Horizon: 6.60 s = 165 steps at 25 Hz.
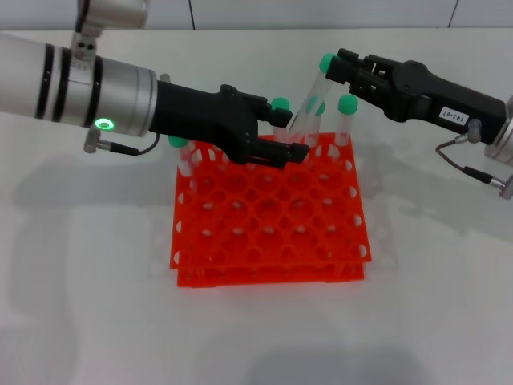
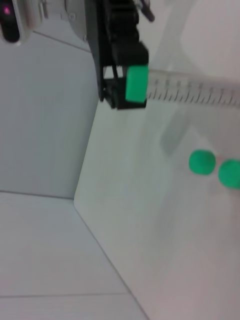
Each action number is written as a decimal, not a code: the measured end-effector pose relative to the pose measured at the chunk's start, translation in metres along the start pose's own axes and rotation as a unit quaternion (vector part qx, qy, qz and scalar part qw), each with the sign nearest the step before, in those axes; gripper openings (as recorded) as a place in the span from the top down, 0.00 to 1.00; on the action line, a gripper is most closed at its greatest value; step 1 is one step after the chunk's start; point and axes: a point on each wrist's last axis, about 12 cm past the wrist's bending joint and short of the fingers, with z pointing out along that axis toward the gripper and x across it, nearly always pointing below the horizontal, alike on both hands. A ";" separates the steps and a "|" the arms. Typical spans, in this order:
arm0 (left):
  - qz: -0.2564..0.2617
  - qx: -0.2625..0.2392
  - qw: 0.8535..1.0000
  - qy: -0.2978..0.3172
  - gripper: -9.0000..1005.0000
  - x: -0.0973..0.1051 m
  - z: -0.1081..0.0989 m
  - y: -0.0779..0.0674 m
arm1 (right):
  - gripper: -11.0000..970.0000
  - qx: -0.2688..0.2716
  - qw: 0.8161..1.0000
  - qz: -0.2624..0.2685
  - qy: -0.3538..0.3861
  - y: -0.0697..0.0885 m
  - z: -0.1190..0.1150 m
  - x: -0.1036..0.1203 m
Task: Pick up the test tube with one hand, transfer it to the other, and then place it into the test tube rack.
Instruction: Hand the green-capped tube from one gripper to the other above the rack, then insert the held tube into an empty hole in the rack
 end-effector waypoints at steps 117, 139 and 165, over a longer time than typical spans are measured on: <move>-0.050 -0.319 0.911 -0.255 0.13 0.208 -0.142 -0.126 | 0.64 -0.042 0.974 -0.141 0.172 0.015 0.116 -0.015; -0.046 -0.325 0.911 -0.250 0.13 0.209 -0.142 -0.125 | 0.63 -0.046 0.965 -0.171 0.191 0.024 0.128 -0.002; -0.046 -0.324 0.912 -0.248 0.13 0.207 -0.140 -0.120 | 0.61 -0.021 0.969 -0.161 0.185 0.019 0.115 0.009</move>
